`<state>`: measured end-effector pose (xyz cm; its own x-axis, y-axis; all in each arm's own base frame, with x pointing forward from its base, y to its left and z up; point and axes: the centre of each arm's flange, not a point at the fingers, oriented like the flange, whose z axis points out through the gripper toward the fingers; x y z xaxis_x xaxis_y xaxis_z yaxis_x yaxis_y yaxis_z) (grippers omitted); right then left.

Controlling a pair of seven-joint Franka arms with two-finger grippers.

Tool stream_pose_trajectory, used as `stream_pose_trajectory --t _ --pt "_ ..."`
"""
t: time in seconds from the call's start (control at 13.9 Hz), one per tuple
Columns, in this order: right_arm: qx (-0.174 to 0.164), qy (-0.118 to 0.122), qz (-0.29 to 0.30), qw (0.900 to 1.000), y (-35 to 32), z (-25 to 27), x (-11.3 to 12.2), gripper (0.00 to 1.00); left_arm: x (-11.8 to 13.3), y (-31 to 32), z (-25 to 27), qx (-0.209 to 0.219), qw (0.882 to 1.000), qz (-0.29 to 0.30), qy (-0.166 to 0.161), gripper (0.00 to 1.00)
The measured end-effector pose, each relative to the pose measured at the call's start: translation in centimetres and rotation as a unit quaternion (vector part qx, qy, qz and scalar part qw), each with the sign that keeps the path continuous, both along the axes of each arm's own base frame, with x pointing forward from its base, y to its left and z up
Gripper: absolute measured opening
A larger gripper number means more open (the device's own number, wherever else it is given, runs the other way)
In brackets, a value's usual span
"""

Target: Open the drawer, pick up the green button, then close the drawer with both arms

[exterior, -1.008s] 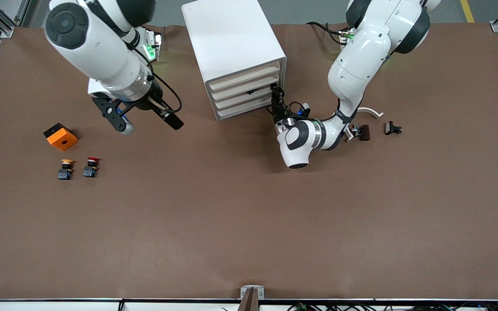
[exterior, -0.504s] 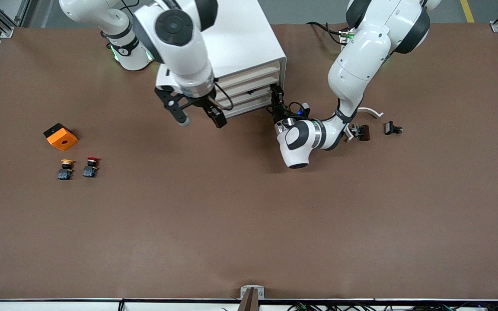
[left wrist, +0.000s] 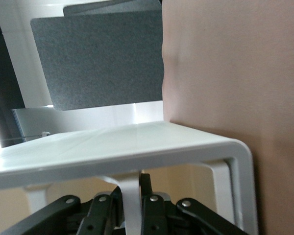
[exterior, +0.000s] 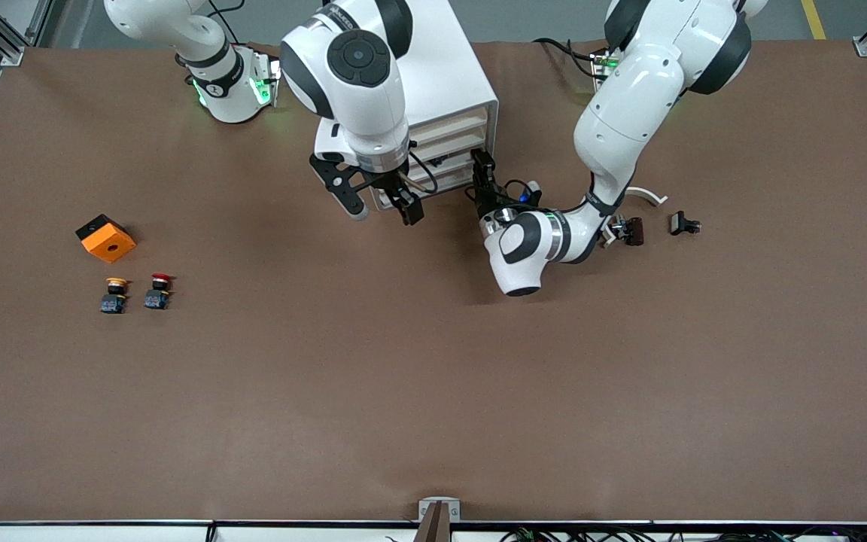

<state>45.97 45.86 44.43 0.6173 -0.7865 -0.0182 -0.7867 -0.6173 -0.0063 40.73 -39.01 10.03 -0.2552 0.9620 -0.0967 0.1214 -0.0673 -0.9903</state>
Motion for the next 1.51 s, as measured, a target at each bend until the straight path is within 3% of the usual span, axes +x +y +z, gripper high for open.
stream_pose_trajectory --t 0.22,0.36,0.65,0.86,1.22,1.37,1.51 --pt "0.002 -0.006 0.013 1.000 2.3 -2.0 -1.0 1.00 4.6 3.5 0.9 -0.004 0.999 0.047 -0.014 0.11" --pt "-0.003 -0.004 0.014 1.000 3.4 -3.6 -1.7 1.00 6.0 4.9 1.1 -0.005 0.998 0.063 -0.017 0.11" --pt "-0.006 -0.004 0.016 1.000 4.4 -5.0 -1.8 1.00 7.5 5.8 1.6 -0.008 0.997 0.077 -0.026 0.11" --pt "0.010 -0.022 0.031 0.999 6.4 -6.0 -2.7 1.00 8.6 7.1 1.8 -0.009 0.995 0.093 -0.028 0.11" --pt "0.001 -0.024 0.051 0.998 9.7 -9.6 -3.9 1.00 9.2 7.5 1.9 -0.011 0.994 0.107 -0.032 0.13" --pt "-0.005 -0.021 0.060 0.998 10.8 -10.9 -4.5 1.00 9.5 7.5 2.0 -0.012 0.993 0.110 -0.036 0.16" --pt "-0.012 -0.020 0.070 0.997 11.7 -12.0 -5.3 1.00 9.9 7.6 2.2 -0.016 0.993 0.115 -0.037 0.33"
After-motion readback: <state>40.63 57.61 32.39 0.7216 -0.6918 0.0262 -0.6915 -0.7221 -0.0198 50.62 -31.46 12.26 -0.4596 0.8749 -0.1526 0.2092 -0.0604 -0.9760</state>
